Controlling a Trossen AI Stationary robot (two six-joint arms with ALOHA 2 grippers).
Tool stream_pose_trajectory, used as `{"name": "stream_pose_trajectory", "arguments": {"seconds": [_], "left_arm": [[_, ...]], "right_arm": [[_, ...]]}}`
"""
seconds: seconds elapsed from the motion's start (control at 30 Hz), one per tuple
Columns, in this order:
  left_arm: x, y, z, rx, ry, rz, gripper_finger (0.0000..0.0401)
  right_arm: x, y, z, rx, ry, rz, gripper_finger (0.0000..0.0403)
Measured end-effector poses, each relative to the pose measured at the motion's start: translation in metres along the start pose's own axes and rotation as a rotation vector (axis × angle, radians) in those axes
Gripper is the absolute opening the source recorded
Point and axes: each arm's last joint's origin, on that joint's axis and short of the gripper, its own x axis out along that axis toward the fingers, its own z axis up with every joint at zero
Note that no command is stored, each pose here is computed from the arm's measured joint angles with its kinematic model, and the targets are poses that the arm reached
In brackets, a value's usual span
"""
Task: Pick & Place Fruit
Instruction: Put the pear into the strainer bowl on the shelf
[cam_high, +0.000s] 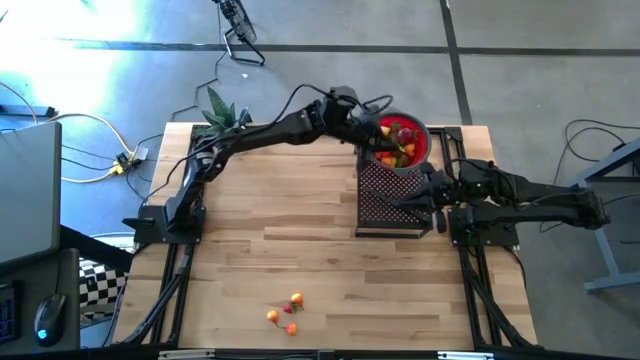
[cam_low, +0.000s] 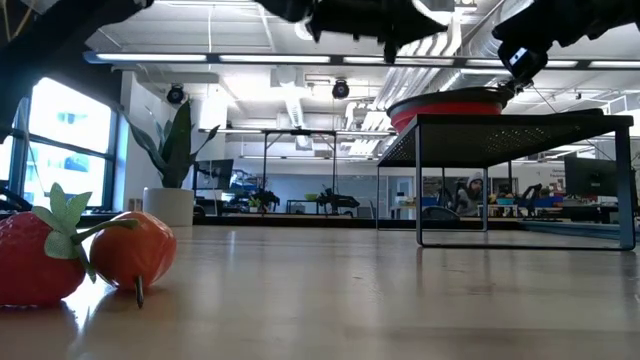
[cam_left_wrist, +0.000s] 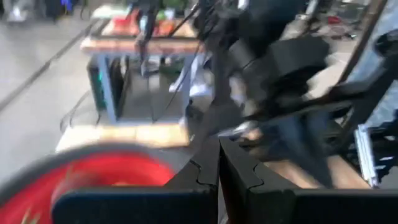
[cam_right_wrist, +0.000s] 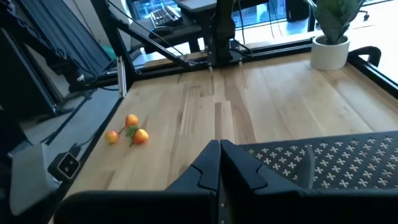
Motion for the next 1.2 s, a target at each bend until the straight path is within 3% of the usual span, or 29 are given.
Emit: {"name": "stream_pose_trajectory", "arguments": {"seconds": [0.13,0.3,0.4,0.67,0.83,1.0,1.2], "left_arm": [[0.004,-0.031,0.007,0.018,0.045,-0.048,0.0000],[0.019,-0.068,-0.004,0.006,0.167,-0.041,0.0000],[0.029,-0.093,-0.005,0.040,0.171,-0.018,0.0000],[0.056,-0.153,-0.042,0.095,0.184,-0.018,0.0000],[0.055,-0.163,-0.057,0.070,0.201,-0.044,0.0000],[0.044,-0.174,-0.054,0.101,0.053,-0.073,0.0000],[0.021,-0.178,-0.089,0.090,0.051,-0.093,0.0000]], "right_arm": [[-0.002,0.000,-0.002,0.000,0.010,-0.002,0.0005],[-0.003,0.000,-0.003,-0.003,0.024,-0.004,0.0005],[-0.003,0.000,-0.005,-0.008,0.041,-0.006,0.0005],[-0.004,0.000,-0.008,-0.009,0.075,-0.011,0.0005],[-0.004,-0.001,-0.010,-0.004,0.096,-0.014,0.0005],[-0.004,-0.001,-0.011,-0.001,0.105,-0.016,0.0005],[-0.004,-0.001,-0.010,-0.003,0.096,-0.021,0.0005]]}}
